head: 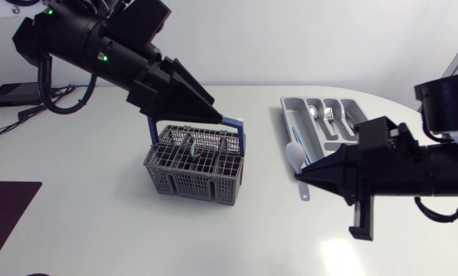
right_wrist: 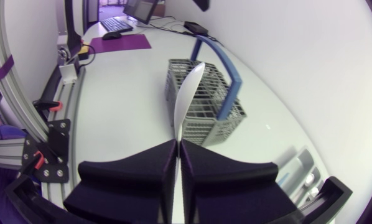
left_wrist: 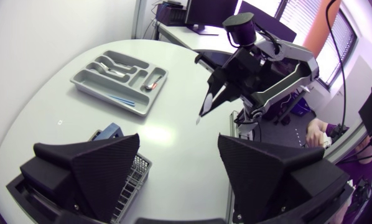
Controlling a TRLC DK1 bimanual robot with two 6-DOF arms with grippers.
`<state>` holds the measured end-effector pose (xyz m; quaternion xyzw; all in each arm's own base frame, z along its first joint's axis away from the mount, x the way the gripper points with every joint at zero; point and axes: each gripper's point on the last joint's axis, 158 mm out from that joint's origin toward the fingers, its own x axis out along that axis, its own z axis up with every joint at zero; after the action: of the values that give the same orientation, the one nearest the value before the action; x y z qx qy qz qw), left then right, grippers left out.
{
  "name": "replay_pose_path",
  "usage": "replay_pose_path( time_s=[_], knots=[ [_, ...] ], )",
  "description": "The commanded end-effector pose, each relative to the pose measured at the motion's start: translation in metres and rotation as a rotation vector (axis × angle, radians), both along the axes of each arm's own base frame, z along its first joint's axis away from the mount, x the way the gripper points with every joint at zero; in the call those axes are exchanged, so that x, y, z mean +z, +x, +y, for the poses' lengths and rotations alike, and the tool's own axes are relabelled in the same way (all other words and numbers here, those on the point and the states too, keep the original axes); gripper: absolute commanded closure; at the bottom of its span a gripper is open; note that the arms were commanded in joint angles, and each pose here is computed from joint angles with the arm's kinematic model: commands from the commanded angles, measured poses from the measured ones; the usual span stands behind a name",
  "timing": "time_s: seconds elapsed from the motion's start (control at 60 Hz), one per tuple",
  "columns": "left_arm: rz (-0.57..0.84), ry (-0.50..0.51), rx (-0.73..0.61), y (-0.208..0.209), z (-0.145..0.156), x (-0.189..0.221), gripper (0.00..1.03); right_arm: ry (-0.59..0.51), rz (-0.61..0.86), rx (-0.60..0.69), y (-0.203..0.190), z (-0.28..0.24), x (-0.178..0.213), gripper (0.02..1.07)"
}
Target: Unload the cutlery basket into the drawer organizer.
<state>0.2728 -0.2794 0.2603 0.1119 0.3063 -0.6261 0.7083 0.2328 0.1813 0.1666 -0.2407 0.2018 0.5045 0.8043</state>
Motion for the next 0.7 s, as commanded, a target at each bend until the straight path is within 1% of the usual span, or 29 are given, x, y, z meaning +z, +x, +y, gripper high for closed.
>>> replay_pose_path(
  time_s=[0.0, 0.05, 0.167, 0.3, 0.4, 0.617, 0.683],
  knots=[
    [0.037, 0.043, 0.060, -0.003, 0.007, -0.014, 0.05, -0.064, -0.033, -0.032, 0.009, -0.028, -0.016, 1.01],
    [0.040, 0.093, 0.096, 0.000, 0.010, -0.028, 0.05, -0.094, -0.059, -0.070, 0.019, -0.046, -0.021, 1.01],
    [0.068, 0.173, 0.158, 0.005, 0.020, -0.054, 0.06, -0.163, -0.112, -0.158, 0.043, -0.089, -0.036, 1.01],
    [0.110, 0.229, 0.208, 0.005, 0.030, -0.073, 0.06, -0.237, -0.156, -0.228, 0.065, -0.131, -0.053, 1.01],
    [0.131, 0.269, 0.239, 0.004, 0.035, -0.085, 0.06, -0.288, -0.182, -0.252, 0.077, -0.155, -0.066, 1.01],
    [0.136, 0.294, 0.244, -0.004, 0.038, -0.092, 0.06, -0.350, -0.169, -0.282, 0.105, -0.211, -0.097, 1.01],
    [0.139, 0.299, 0.240, -0.007, 0.039, -0.094, 0.06, -0.402, -0.219, -0.309, 0.119, -0.229, -0.107, 1.01]
  ],
)
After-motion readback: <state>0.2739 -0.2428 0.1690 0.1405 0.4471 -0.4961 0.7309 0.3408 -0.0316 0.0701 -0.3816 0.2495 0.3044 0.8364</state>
